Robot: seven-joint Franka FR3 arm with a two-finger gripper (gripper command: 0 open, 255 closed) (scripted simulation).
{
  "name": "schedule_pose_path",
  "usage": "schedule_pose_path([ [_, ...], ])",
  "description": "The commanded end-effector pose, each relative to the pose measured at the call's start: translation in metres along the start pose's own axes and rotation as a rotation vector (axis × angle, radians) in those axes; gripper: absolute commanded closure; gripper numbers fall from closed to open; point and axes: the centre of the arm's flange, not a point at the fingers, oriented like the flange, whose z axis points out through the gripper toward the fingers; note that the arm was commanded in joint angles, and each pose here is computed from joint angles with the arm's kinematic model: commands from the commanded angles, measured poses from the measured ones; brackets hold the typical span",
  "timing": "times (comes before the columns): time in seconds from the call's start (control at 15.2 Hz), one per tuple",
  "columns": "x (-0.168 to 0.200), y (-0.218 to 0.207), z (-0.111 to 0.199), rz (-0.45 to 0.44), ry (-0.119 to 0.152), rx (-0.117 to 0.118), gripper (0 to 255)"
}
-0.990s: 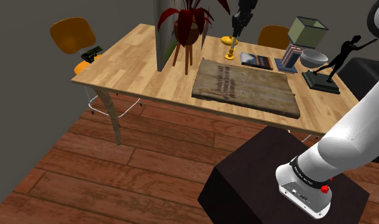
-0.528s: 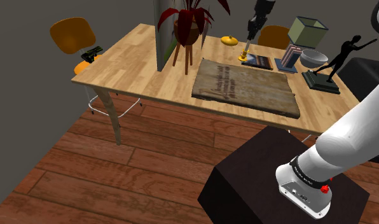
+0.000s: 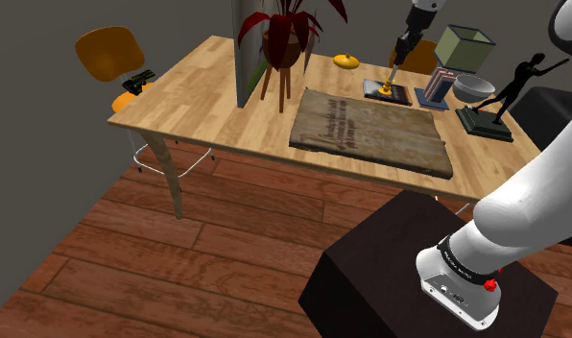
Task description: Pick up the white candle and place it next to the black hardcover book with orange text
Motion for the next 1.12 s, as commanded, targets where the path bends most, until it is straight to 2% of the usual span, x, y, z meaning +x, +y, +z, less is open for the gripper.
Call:
schedule_pose_path([
  [0.0, -0.012, 0.028, 0.003, -0.002, 0.000, 0.000, 255],
  [1.06, -0.093, 0.219, 0.041, -0.002, 0.000, 0.000, 255],
])
